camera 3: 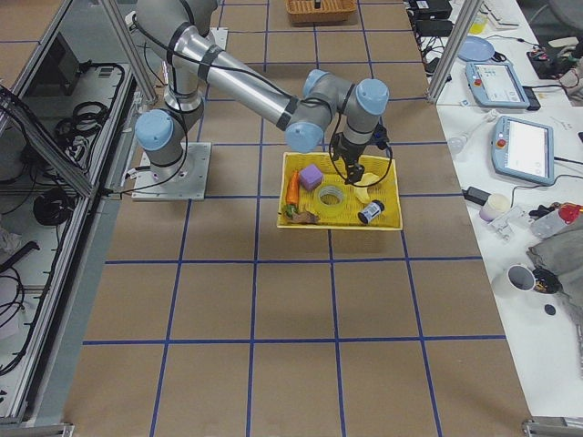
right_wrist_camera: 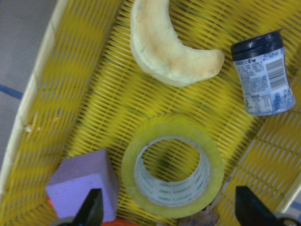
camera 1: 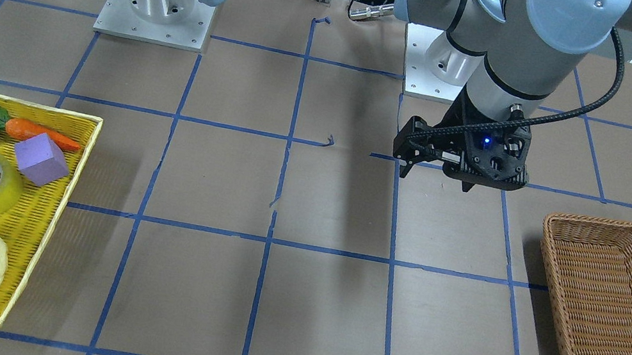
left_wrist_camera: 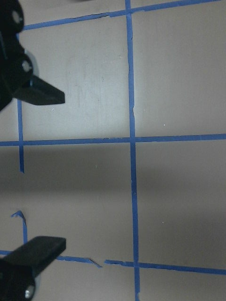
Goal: Transfer tape with both arms
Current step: 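Move the right gripper over the yellow tray toward the tape roll, then lower the right gripper onto the yellow tape roll and grasp its rim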
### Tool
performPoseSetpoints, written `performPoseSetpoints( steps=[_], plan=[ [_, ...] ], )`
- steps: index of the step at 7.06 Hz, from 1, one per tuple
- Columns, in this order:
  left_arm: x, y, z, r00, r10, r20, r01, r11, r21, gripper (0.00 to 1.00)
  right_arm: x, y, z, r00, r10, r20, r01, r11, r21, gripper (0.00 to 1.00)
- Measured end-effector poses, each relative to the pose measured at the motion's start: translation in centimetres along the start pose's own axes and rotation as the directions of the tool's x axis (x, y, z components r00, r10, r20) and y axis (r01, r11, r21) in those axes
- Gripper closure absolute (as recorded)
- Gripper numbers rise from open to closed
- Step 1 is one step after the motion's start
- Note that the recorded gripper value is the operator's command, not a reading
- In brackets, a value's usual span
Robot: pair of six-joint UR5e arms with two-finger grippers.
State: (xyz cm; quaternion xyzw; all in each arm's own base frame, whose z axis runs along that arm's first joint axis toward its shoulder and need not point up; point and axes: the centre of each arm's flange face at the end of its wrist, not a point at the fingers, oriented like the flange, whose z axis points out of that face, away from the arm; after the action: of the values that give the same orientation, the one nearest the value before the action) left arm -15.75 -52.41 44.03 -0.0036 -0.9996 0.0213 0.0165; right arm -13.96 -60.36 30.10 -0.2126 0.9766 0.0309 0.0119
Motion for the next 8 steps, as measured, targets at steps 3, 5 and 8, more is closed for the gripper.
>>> performPoseSetpoints(
  steps=[3, 5, 8],
  plan=[
    [0.0, 0.0, 0.0, 1.0, 0.0, 0.0, 0.0, 1.0, 0.001, 0.0, 3.2, 0.2, 5.5, 0.994, -0.102, -0.036, 0.102, 0.995, 0.019, 0.18],
    [0.0, 0.0, 0.1, 1.0, 0.0, -0.001, 0.0, 1.0, 0.001, 0.0, 3.3, 1.0, 7.8, 0.994, -0.109, -0.015, 0.109, 0.994, -0.009, 0.38],
    [0.0, 0.0, 0.1, 1.0, 0.0, -0.001, 0.0, 1.0, 0.001, 0.0, 3.1, 1.6, 9.3, 0.994, -0.111, -0.006, 0.11, 0.993, -0.049, 1.0]
  ],
)
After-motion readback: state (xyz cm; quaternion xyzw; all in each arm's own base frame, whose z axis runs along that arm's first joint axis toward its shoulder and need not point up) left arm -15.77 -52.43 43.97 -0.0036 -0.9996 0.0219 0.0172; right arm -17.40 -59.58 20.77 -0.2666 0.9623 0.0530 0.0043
